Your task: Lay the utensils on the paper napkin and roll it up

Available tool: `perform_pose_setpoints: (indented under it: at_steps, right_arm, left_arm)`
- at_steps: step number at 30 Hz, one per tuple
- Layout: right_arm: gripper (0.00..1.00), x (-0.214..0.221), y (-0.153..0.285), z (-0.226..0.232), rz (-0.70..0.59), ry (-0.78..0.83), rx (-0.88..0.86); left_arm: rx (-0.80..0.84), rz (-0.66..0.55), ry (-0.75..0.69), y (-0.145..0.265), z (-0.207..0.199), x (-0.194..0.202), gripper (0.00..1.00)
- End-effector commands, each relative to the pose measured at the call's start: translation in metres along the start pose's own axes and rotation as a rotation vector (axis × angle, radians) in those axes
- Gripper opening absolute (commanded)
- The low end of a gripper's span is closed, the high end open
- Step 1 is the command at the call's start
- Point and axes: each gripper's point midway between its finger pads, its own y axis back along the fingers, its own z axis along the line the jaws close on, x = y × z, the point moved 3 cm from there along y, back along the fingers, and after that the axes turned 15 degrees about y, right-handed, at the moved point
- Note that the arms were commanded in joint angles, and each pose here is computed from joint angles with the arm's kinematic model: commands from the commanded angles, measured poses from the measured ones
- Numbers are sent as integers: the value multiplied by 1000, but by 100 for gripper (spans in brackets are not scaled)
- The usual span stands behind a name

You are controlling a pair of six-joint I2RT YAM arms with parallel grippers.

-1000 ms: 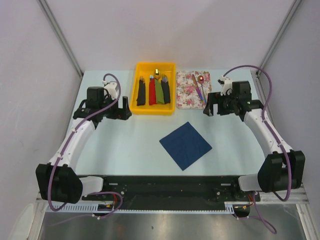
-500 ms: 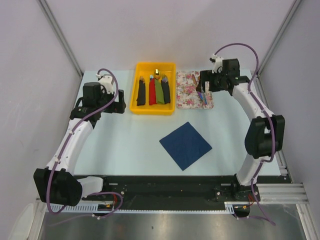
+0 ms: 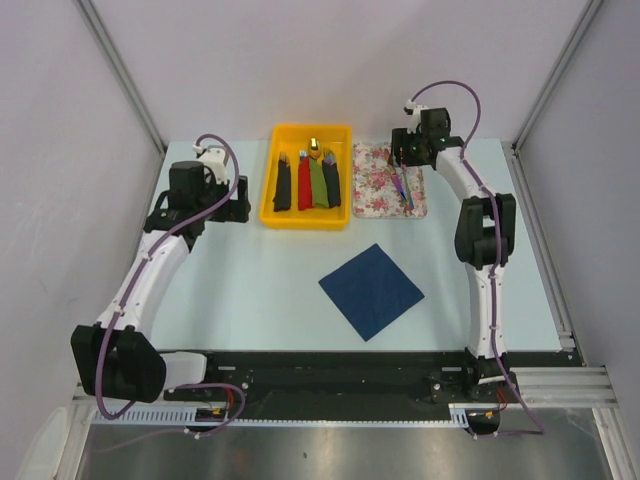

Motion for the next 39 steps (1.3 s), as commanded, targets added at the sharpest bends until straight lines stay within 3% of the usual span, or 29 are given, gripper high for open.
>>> perform_pose_setpoints:
  at_steps: [1, 17, 30, 37, 39]
  right_arm:
    - [63, -18, -18, -4, -36, 20, 33]
    - [45, 9, -72, -13, -4, 64, 88]
    - [38, 13, -96, -14, -23, 111, 141]
    - [36, 35, -97, -8, 63, 141, 119]
    - [31, 38, -94, -7, 83, 161, 114]
  left_arm:
    - [-17, -52, -10, 1, 0, -20, 100]
    - [-22, -26, -3, -8, 3, -19, 100]
    - [-26, -18, 2, -16, 5, -19, 100]
    - [-34, -18, 1, -16, 9, -22, 100]
    - [-29, -21, 0, -15, 9, -24, 100]
